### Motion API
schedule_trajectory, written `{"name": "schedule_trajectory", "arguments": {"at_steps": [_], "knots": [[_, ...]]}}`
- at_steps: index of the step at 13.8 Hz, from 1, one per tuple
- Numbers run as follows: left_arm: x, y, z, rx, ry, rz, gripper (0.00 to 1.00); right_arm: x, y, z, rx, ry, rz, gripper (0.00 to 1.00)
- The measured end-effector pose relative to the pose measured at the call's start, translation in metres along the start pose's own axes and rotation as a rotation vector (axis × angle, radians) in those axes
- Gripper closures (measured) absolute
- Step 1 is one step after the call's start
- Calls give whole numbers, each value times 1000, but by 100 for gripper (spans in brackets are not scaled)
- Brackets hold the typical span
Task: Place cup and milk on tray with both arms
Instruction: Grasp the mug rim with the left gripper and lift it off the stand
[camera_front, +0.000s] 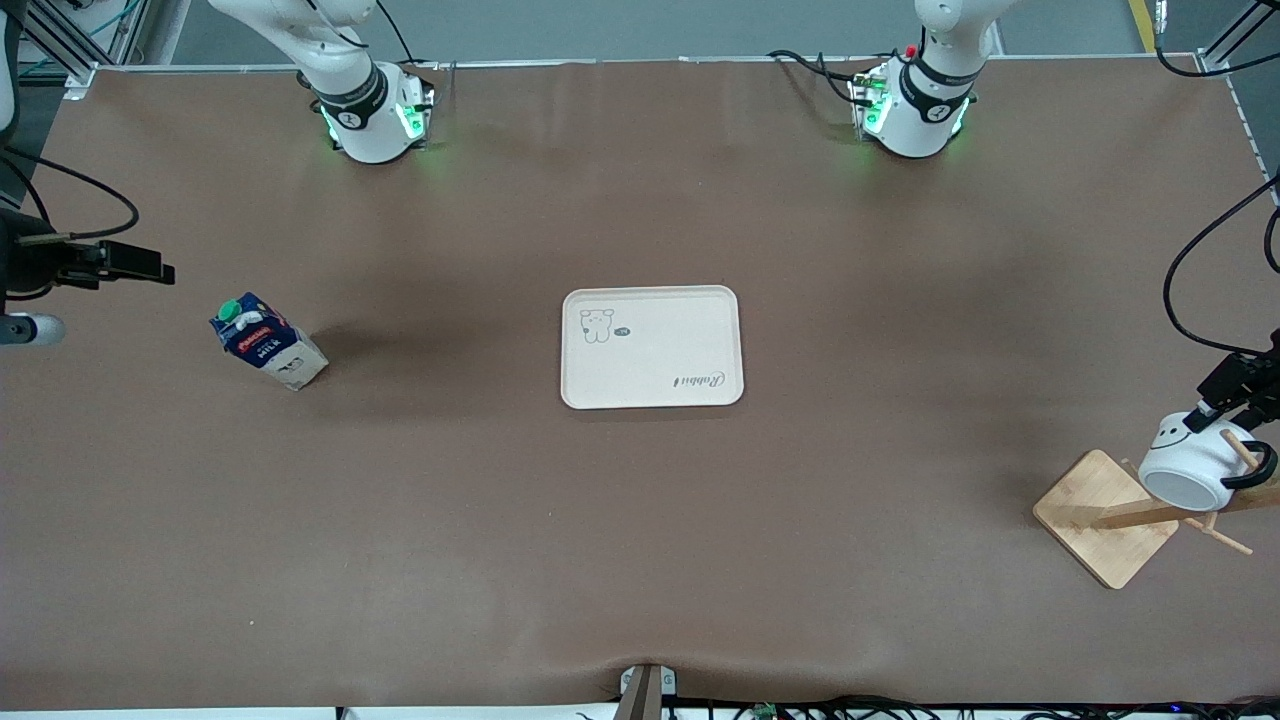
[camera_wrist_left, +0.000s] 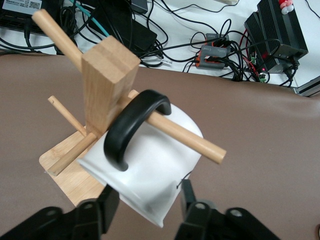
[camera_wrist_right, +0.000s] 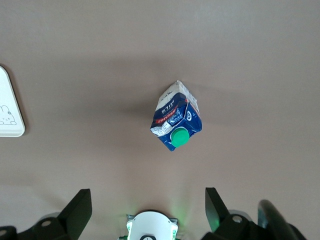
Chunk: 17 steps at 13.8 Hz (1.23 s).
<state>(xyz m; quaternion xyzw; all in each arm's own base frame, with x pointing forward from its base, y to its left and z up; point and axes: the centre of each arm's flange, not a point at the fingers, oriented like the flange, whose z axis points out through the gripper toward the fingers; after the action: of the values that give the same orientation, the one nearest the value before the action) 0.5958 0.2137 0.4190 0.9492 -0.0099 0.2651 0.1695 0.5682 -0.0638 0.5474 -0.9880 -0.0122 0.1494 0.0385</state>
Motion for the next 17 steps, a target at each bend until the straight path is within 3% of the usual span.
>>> {"name": "schedule_trajectory", "arguments": {"at_steps": [4,7,9,14,17], "knots": [[4,4,-1,-5,6,6,71,-1,6,14,14,-80,46,0],[7,12,2,-13,6,17,75,3,8,20,15,-95,83,0],[10,23,2,-33,0,29,89,11,10,25,15,-96,90,0],[11,28,2,-37,1,38,92,39,16,15,19,-44,104,0],[13,36,-5,-63,-13,49,92,44,7,15,37,-37,-34,0]]}}
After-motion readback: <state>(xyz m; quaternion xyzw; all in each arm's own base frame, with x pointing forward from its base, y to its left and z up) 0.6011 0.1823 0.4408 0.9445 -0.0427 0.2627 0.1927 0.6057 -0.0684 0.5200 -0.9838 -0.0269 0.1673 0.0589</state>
